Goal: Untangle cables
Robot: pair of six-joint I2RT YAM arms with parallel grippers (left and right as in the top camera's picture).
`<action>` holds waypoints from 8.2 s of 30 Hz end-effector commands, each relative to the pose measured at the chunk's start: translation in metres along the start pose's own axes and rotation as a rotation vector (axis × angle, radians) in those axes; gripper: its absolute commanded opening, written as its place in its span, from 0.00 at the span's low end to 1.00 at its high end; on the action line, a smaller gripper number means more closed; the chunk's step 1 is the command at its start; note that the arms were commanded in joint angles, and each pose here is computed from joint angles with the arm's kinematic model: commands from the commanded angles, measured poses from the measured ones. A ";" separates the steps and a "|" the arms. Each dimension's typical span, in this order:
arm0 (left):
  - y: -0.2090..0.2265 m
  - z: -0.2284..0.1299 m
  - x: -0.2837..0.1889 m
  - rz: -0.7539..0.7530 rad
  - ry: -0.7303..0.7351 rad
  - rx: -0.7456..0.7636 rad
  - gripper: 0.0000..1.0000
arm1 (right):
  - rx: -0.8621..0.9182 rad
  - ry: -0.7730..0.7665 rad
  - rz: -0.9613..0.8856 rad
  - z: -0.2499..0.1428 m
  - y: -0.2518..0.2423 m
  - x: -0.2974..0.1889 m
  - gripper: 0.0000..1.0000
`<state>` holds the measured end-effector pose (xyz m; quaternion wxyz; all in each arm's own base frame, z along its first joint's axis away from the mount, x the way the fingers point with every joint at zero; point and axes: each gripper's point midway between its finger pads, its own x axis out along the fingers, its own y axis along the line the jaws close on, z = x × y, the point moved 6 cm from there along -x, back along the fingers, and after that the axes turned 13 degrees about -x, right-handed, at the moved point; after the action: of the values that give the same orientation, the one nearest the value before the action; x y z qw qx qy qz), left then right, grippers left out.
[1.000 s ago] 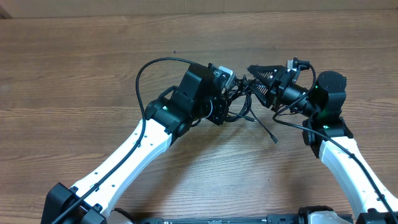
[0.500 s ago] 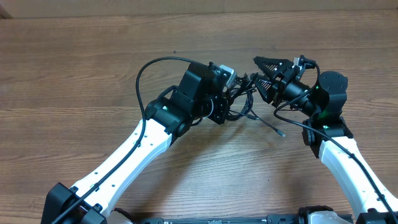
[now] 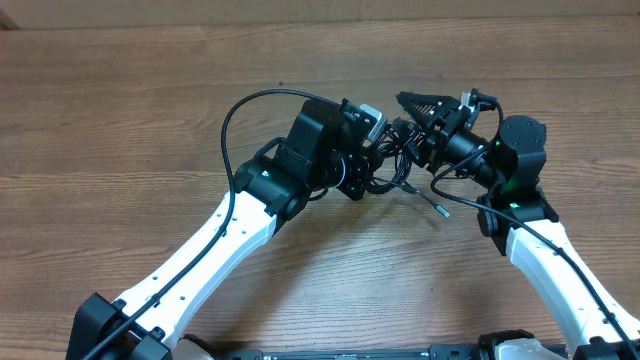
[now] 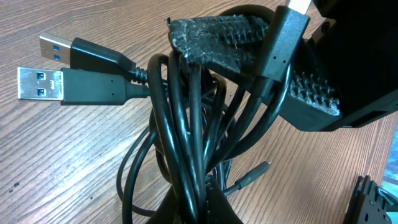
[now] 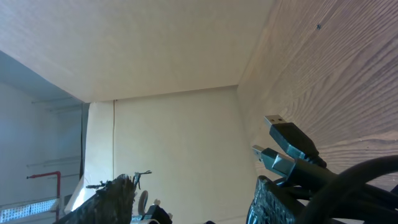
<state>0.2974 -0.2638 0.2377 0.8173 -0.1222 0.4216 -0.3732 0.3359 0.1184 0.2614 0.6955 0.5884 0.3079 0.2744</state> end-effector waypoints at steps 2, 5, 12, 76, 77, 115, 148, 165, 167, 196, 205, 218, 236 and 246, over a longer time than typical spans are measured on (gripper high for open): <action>-0.012 0.004 -0.004 -0.057 -0.007 0.054 0.04 | -0.009 -0.050 0.000 0.005 0.004 0.002 0.60; -0.010 0.000 -0.004 -0.049 0.011 0.045 0.04 | -0.017 -0.092 -0.005 0.010 0.003 0.001 0.61; -0.006 -0.017 -0.005 -0.034 0.105 0.005 0.04 | -0.203 -0.166 0.118 0.019 0.031 -0.002 0.60; 0.010 -0.067 -0.026 -0.072 0.408 -0.087 0.04 | -0.552 -0.479 0.089 0.049 0.048 -0.014 0.61; 0.008 -0.068 -0.028 -0.108 0.419 -0.079 0.04 | -0.560 -0.479 0.088 0.049 0.048 -0.014 0.61; -0.021 -0.034 -0.039 -0.521 0.279 0.032 0.04 | -0.548 -0.365 -0.037 0.041 0.019 -0.007 0.92; 0.061 0.003 -0.075 -0.386 0.129 -0.294 0.04 | -0.471 -0.040 0.043 0.005 0.013 0.000 1.00; 0.046 0.007 -0.094 -0.621 0.127 -0.254 0.04 | -0.644 -0.028 -0.039 0.005 -0.003 0.000 0.99; 0.042 0.007 -0.097 -0.668 0.117 -0.209 0.04 | -0.644 -0.012 -0.029 0.003 -0.002 0.001 0.98; 0.039 0.008 -0.099 -0.693 0.147 -0.291 0.04 | -0.826 0.012 -0.080 0.002 -0.013 0.000 0.94; 0.038 0.018 -0.100 -0.685 0.231 -0.567 0.04 | -1.144 0.050 -0.116 0.000 -0.021 -0.001 0.99; 0.028 0.035 -0.110 -0.762 0.341 -0.767 0.04 | -1.333 0.130 0.062 -0.015 -0.007 0.000 1.00; 0.020 0.031 -0.114 -0.813 0.425 -0.800 0.04 | -1.596 0.141 0.227 -0.023 0.003 0.002 0.84; 0.014 0.029 -0.112 -0.820 0.446 -0.791 0.04 | -1.687 0.120 0.271 -0.023 0.005 0.005 0.78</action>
<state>0.2920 -0.1766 0.3065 0.4038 -0.4978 0.6069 -0.4700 0.3204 0.1363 0.2609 0.8490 -0.0954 -0.0210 0.5193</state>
